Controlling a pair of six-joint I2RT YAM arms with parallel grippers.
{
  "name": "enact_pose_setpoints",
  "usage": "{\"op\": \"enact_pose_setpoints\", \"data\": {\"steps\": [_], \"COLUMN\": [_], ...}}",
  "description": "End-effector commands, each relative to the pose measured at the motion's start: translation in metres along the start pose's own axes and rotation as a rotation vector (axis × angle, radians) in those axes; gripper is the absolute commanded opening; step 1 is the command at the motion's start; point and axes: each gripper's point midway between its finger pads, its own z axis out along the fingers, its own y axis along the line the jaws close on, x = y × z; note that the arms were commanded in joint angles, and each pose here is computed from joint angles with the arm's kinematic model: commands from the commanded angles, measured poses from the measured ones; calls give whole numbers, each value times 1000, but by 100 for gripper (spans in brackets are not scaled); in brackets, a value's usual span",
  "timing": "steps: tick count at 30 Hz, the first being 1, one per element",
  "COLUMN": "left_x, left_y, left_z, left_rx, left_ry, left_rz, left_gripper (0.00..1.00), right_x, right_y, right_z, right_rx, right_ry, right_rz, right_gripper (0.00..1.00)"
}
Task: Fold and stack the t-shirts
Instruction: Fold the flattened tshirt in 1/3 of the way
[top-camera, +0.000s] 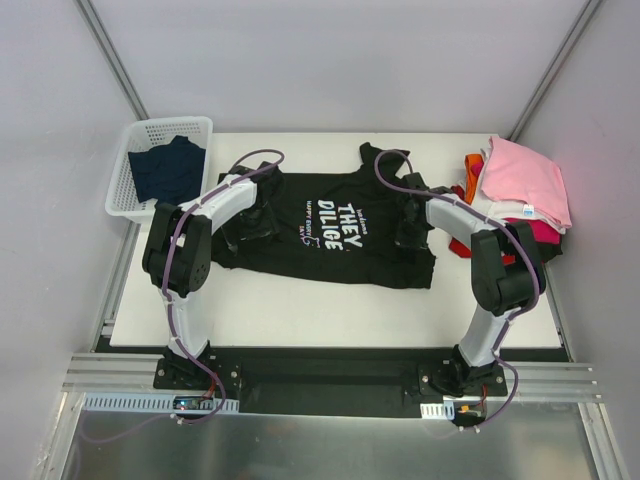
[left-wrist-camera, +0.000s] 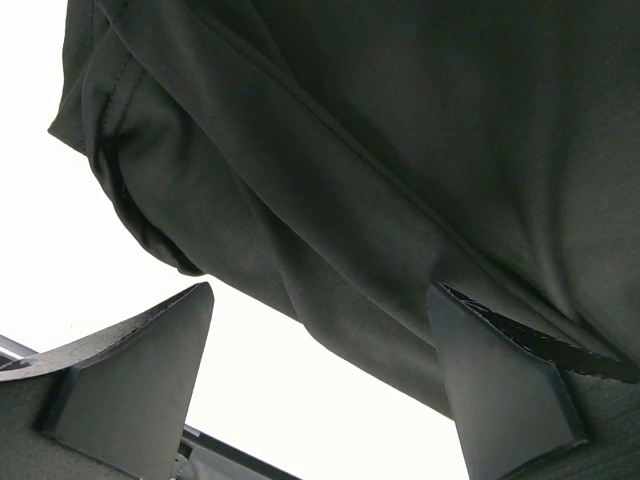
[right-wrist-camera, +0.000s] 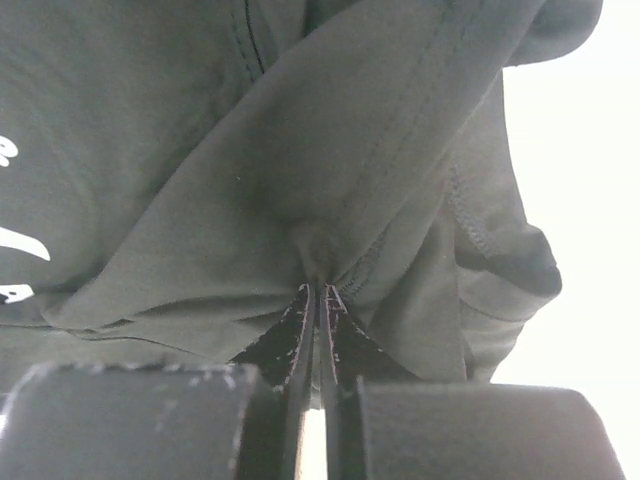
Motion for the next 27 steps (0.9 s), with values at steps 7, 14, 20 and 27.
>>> {"op": "enact_pose_setpoints", "data": {"steps": [7,14,20,27], "left_x": [-9,-7,-3,-1], "left_y": [0,2,2,-2], "left_z": [-16,-17,-10,-5], "left_rx": [18,15,3,15], "left_ry": [-48,-48,-31,-12], "left_rz": [15,28,44,61], "left_gripper": [89,89,89,89], "right_x": [-54,-82,-95,-108], "right_y": [16,31,38,43], "right_z": [-49,-39,-21,3], "right_rx": [-9,2,15,17], "right_ry": [-126,-122,-115,-103], "right_rz": [-2,-41,-49,-54], "right_gripper": [1,1,1,54]}}
